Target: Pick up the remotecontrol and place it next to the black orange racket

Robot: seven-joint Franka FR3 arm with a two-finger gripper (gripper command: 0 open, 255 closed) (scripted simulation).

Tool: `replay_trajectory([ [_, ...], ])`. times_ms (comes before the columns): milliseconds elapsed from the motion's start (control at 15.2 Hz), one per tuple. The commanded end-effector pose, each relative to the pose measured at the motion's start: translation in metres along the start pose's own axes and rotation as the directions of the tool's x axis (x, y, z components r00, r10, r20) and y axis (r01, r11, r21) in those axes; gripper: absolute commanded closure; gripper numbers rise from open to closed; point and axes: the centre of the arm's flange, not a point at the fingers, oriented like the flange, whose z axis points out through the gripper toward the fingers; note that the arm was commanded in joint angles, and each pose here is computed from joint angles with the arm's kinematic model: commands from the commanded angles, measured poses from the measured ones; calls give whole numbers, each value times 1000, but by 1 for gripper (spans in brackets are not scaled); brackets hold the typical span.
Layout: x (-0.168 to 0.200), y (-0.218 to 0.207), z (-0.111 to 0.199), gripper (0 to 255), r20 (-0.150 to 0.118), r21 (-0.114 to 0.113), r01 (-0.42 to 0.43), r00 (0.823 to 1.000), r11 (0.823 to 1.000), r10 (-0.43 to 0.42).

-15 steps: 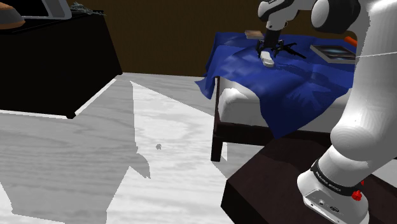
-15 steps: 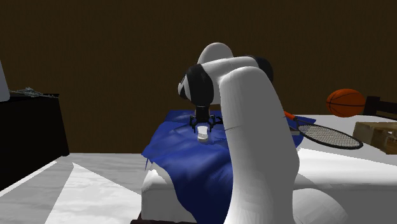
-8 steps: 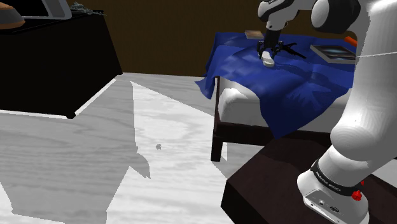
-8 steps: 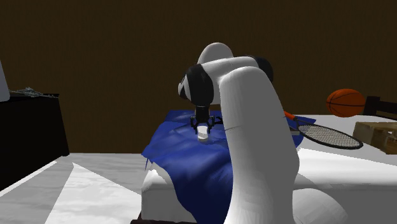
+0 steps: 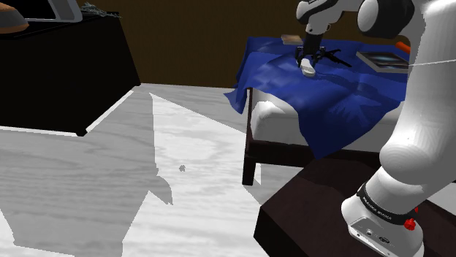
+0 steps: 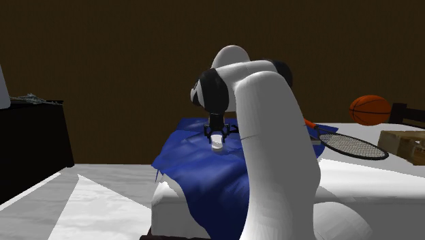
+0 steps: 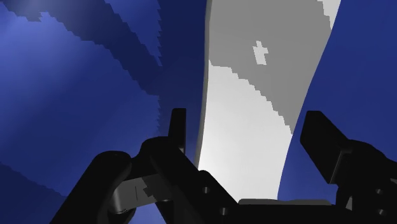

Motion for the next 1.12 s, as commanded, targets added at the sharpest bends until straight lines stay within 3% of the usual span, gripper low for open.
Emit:
replay_trajectory([
  [0, 0, 0, -8, 255, 0, 0, 0, 1000, 1000, 0],
  [1056, 1, 2, -93, 255, 0, 0, 0, 1000, 1000, 0],
])
